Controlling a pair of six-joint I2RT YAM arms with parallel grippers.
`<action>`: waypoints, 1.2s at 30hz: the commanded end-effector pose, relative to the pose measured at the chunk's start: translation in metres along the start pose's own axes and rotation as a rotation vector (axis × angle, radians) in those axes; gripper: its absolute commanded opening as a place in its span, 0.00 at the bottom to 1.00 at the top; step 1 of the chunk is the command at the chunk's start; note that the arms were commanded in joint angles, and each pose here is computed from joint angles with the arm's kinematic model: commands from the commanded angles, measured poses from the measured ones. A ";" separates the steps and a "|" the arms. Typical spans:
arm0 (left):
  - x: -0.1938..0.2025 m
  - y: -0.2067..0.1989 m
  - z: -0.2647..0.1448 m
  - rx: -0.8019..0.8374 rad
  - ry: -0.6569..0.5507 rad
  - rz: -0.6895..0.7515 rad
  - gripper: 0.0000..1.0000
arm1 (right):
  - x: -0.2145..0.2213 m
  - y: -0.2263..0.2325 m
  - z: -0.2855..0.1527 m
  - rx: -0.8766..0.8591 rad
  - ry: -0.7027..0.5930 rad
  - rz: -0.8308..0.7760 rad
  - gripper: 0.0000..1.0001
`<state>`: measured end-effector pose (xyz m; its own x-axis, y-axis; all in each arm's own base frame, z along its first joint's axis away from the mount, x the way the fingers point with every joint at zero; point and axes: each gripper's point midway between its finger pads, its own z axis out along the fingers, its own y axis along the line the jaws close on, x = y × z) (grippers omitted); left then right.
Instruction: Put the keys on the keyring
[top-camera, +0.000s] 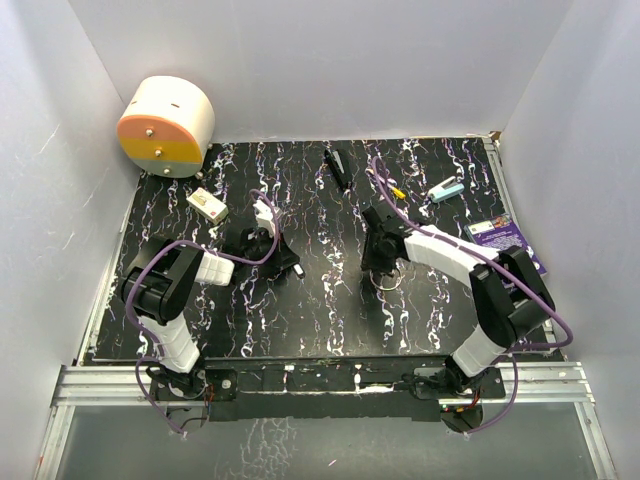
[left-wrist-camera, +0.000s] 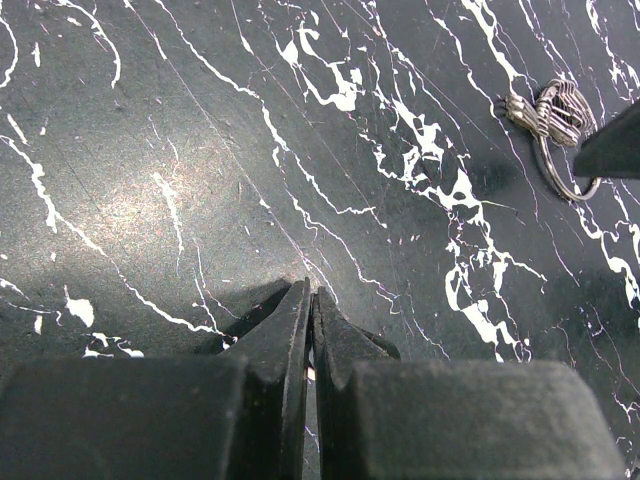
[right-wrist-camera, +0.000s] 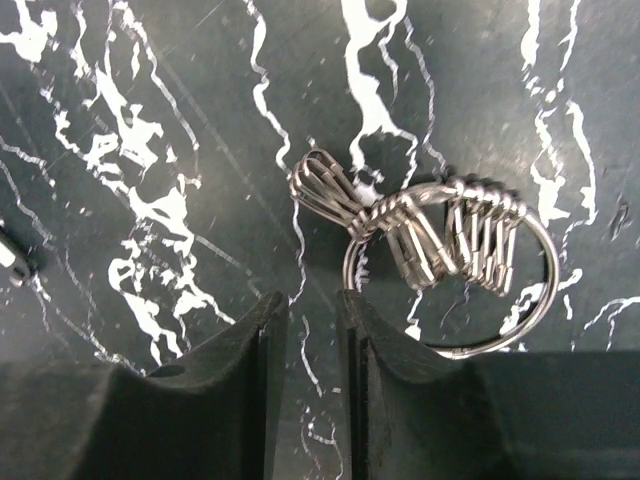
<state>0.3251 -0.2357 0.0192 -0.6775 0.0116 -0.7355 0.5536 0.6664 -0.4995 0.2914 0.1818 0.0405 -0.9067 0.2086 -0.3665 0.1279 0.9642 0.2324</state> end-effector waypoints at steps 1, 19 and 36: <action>0.001 0.003 -0.003 -0.014 0.026 0.000 0.00 | -0.007 0.012 -0.022 -0.010 -0.021 0.038 0.33; 0.002 0.004 -0.002 -0.017 0.033 0.007 0.00 | -0.062 0.040 -0.029 -0.097 -0.309 -0.521 0.21; -0.001 0.002 -0.004 -0.010 0.020 0.018 0.00 | -0.053 0.033 0.011 -0.046 -0.226 -0.559 0.32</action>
<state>0.3253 -0.2364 0.0196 -0.6762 0.0258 -0.7363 0.5633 0.6622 -0.4941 0.3223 0.1922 0.0327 -0.7834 -0.3249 -0.5299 -0.3721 0.9280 -0.0189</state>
